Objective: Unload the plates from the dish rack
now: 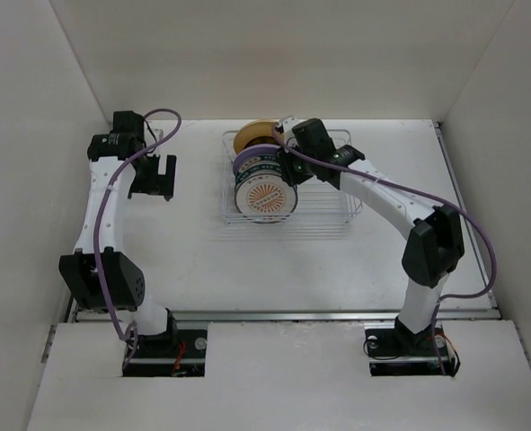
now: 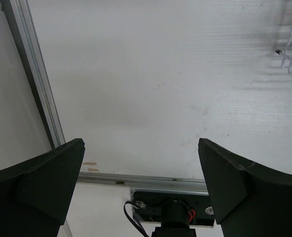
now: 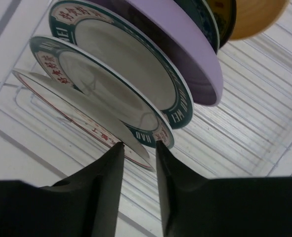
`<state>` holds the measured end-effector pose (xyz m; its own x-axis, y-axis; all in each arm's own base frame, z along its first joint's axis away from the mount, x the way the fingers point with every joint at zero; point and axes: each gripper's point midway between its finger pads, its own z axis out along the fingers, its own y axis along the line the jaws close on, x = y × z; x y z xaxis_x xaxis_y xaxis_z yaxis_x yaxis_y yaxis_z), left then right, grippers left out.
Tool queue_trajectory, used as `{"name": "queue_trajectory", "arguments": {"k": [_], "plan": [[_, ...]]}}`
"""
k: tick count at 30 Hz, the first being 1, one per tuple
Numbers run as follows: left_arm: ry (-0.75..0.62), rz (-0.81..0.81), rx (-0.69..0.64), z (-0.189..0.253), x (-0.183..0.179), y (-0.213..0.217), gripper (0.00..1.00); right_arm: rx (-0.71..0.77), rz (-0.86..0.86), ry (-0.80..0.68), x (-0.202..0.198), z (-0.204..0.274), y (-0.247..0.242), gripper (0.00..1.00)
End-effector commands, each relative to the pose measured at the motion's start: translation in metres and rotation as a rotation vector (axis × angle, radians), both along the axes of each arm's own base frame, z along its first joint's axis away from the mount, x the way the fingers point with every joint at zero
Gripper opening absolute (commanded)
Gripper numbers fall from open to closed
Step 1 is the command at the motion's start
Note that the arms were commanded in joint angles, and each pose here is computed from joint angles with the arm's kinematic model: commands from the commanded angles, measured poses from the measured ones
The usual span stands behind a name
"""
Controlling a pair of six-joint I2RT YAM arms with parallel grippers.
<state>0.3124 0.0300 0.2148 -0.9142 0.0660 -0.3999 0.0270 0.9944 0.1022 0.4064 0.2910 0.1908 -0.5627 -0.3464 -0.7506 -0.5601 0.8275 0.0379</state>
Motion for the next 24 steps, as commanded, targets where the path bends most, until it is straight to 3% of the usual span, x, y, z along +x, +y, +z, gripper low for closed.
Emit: {"name": "queue_trajectory", "arguments": {"k": [1,3,7,8,12,14,19,24], "plan": [[-0.011,0.006,0.017,0.010,0.005,0.003,1.00,0.026,0.041,-0.135,0.023,0.029,0.016,0.35],[-0.022,0.011,0.051,0.014,0.010,0.009,1.00,0.040,0.086,-0.115,0.019,0.023,0.023,0.31],[-0.028,-0.008,0.009,0.017,0.026,0.002,1.00,0.041,0.126,-0.105,0.014,0.020,0.027,0.33],[-0.019,-0.041,-0.008,0.016,0.028,-0.010,1.00,0.034,0.126,-0.094,0.012,0.014,0.026,0.38],[0.006,-0.115,-0.073,0.010,0.042,-0.048,1.00,0.040,0.165,-0.093,0.007,0.012,0.028,0.38],[0.018,-0.148,-0.111,0.008,0.048,-0.066,1.00,0.034,0.157,-0.096,0.009,0.011,0.027,0.33],[0.076,-0.203,-0.137,-0.008,0.056,-0.090,1.00,0.010,0.159,-0.124,0.011,0.011,0.023,0.03],[0.036,-0.202,-0.154,-0.006,0.066,-0.093,1.00,-0.021,0.130,-0.171,0.016,0.022,0.013,0.00]]}}
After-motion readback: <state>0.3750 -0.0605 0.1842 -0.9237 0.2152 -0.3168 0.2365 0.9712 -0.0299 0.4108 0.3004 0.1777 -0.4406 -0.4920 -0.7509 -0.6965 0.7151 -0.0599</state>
